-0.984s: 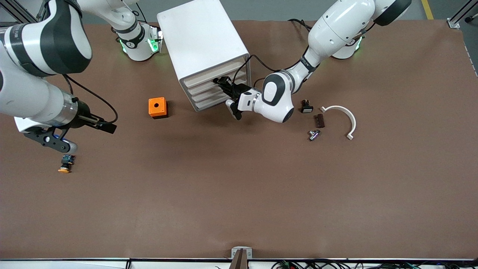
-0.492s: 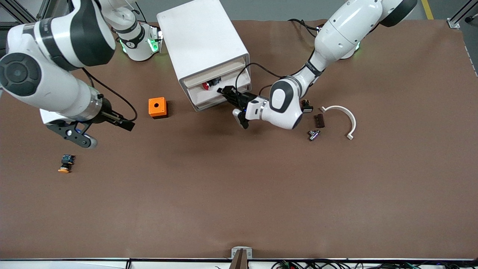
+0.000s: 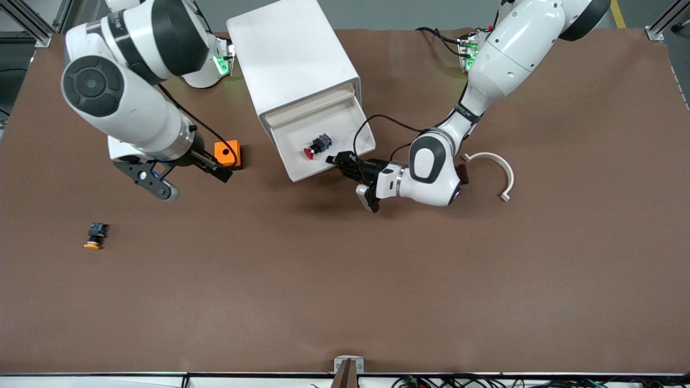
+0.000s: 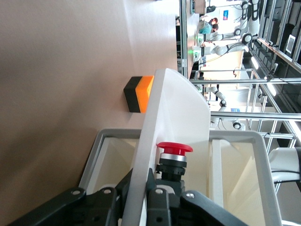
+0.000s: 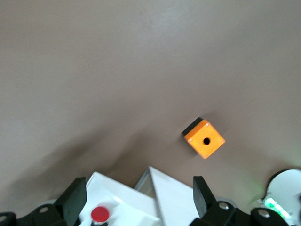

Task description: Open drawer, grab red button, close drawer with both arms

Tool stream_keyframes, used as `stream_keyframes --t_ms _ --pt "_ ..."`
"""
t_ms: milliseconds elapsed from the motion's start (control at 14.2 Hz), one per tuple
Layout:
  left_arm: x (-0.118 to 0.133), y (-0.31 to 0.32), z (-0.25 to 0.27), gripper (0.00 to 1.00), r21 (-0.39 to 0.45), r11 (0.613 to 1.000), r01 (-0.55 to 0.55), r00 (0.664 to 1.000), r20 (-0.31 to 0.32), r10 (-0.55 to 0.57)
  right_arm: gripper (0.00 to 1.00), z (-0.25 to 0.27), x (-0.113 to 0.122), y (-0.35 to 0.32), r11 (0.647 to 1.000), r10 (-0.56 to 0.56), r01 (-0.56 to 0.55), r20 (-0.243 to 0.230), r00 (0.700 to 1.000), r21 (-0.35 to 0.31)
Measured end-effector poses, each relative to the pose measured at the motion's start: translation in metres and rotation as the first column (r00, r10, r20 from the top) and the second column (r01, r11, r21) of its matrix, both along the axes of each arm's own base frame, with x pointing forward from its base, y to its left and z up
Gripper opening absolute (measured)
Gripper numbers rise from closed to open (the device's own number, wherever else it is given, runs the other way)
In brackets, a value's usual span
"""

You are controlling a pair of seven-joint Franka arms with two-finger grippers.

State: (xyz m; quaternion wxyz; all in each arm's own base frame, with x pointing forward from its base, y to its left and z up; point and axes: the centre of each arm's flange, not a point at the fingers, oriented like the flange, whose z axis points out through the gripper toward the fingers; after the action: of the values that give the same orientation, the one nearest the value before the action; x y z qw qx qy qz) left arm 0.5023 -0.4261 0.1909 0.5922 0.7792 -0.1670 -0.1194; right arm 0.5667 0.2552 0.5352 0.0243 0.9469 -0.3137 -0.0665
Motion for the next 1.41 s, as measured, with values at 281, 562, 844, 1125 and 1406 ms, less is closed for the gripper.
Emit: stream_keyframes --t_ms 281,562,844,1125,1406 --pt "0.010 0.004 -0.004 0.17 0.003 1.000 -0.024 1.000 -0.007 0.024 1.00 -0.009 -0.023 0.070 0.995 -0.102 0.103 0.044 0.994 -0.003" --pt "0.022 0.016 -0.007 0.56 0.109 0.992 -0.066 0.992 -0.103 0.077 1.00 -0.042 -0.031 0.119 0.983 -0.182 0.183 0.069 0.981 -0.006" --pt "0.066 0.039 0.021 0.96 0.346 0.938 -0.029 0.991 -0.113 0.072 1.00 -0.070 -0.036 0.149 0.978 -0.207 0.207 0.075 0.976 -0.004" --pt "0.107 0.082 0.059 1.00 0.473 0.881 0.003 0.993 -0.108 0.055 1.00 -0.101 -0.045 0.178 0.974 -0.225 0.223 0.095 0.970 0.035" --pt "0.135 0.129 0.085 1.00 0.673 0.740 -0.006 1.000 0.018 -0.008 1.00 -0.127 -0.058 0.193 0.974 -0.227 0.227 0.082 0.970 0.012"
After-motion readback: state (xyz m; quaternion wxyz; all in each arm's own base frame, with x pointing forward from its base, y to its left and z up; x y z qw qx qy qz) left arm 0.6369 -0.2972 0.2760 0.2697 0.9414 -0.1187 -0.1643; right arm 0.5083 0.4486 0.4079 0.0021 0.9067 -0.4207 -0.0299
